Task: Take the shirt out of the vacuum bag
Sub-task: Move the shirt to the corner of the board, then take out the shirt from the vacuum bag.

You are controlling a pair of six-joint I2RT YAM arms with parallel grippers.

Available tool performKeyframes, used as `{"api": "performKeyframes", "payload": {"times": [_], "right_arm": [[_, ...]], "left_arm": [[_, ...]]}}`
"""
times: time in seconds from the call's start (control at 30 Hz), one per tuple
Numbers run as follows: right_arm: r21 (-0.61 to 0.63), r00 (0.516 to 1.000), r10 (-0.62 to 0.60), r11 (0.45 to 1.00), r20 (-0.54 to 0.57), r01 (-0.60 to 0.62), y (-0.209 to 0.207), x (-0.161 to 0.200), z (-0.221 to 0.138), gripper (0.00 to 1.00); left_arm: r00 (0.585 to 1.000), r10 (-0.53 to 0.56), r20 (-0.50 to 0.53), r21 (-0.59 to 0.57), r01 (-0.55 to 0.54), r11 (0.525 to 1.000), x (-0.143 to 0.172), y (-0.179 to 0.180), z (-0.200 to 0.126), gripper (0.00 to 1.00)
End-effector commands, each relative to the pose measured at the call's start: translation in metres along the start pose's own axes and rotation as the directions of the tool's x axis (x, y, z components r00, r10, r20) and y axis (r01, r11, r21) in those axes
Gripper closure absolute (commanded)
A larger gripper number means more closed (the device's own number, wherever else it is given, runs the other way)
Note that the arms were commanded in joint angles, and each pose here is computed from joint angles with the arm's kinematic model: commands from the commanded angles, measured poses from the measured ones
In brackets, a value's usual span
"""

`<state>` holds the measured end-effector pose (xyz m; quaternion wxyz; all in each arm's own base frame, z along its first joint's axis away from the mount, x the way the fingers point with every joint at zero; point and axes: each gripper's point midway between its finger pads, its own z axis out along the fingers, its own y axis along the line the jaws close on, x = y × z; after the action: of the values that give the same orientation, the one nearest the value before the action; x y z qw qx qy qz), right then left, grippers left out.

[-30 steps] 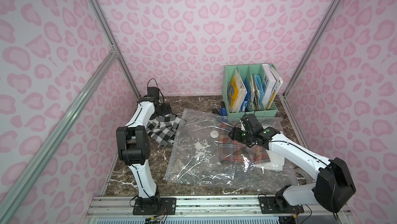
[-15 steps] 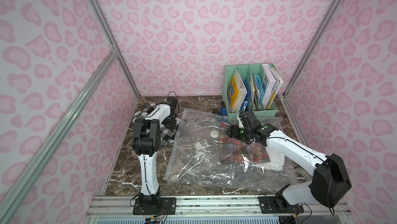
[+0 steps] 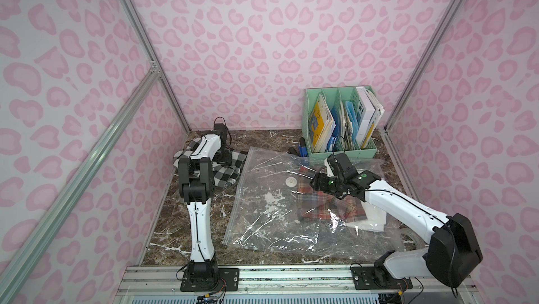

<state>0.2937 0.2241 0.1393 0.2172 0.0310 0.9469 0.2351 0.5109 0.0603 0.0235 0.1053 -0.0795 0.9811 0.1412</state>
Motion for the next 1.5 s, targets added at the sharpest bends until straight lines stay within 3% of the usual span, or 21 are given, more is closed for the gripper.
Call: {"api": "performKeyframes", "payload": {"times": [0.0,0.17,0.27,0.37,0.5,0.6,0.7,0.77,0.9,1.07,1.17,1.23,1.37,1.47], "right_arm": [[-0.007,1.000,0.015,1.000,-0.002,-0.015,0.001,0.001,0.001,0.32],[-0.003,1.000,0.014,1.000,-0.007,-0.014,0.002,-0.001,0.003,0.32],[0.002,1.000,0.008,1.000,-0.009,-0.008,0.004,-0.002,0.002,0.32],[-0.004,1.000,0.012,1.000,-0.010,-0.012,0.007,-0.001,0.003,0.32],[-0.037,1.000,-0.014,0.999,-0.007,0.014,0.027,-0.001,0.000,0.32],[-0.098,0.998,-0.055,0.994,-0.002,0.054,0.058,-0.002,-0.005,0.32],[-0.178,0.996,-0.088,0.980,-0.012,0.085,0.097,0.002,-0.008,0.32],[-0.248,0.993,-0.111,0.964,-0.035,0.099,0.125,0.011,-0.002,0.32],[-0.299,0.985,-0.153,0.946,-0.085,0.121,0.163,0.021,0.021,0.32],[-0.332,0.973,-0.210,0.928,-0.098,0.167,0.209,0.017,0.045,0.33],[-0.332,0.970,-0.219,0.927,-0.105,0.174,0.220,0.016,0.051,0.34],[-0.341,0.967,-0.231,0.922,-0.105,0.183,0.225,0.018,0.051,0.34],[-0.331,0.963,-0.241,0.925,-0.121,0.189,0.224,0.024,0.057,0.34],[-0.325,0.962,-0.241,0.926,-0.125,0.190,0.225,0.023,0.059,0.34]], "left_arm": [[0.999,-0.031,-0.031,0.125,0.035,0.992,-0.005,-0.037,0.022,0.01],[0.989,-0.142,-0.042,0.243,0.148,0.959,-0.018,-0.065,0.027,0.01],[0.987,-0.158,-0.011,0.322,0.152,0.934,-0.032,-0.091,0.016,0.02],[0.990,-0.139,-0.007,0.317,0.134,0.939,-0.030,-0.099,0.013,0.02],[0.985,-0.171,0.011,0.260,0.162,0.952,-0.033,-0.072,-0.007,0.02],[0.969,-0.240,0.059,0.238,0.220,0.946,-0.042,-0.038,-0.048,0.02],[0.954,-0.280,0.105,0.302,0.237,0.923,-0.038,-0.019,-0.096,0.02],[0.952,-0.282,0.120,0.331,0.230,0.915,-0.019,-0.012,-0.120,0.02],[0.961,-0.273,0.039,0.418,0.233,0.878,0.045,-0.021,-0.128,0.02],[0.947,-0.292,-0.133,0.440,0.321,0.839,0.136,-0.029,-0.095,0.02],[0.923,-0.332,-0.196,0.447,0.386,0.807,0.160,-0.022,-0.080,0.01],[0.919,-0.332,-0.214,0.481,0.395,0.782,0.163,-0.025,-0.078,0.08],[0.918,-0.291,-0.270,0.607,0.396,0.689,0.168,-0.052,-0.083,0.30],[0.921,-0.255,-0.296,0.620,0.388,0.682,0.180,-0.059,-0.080,0.41]]}}
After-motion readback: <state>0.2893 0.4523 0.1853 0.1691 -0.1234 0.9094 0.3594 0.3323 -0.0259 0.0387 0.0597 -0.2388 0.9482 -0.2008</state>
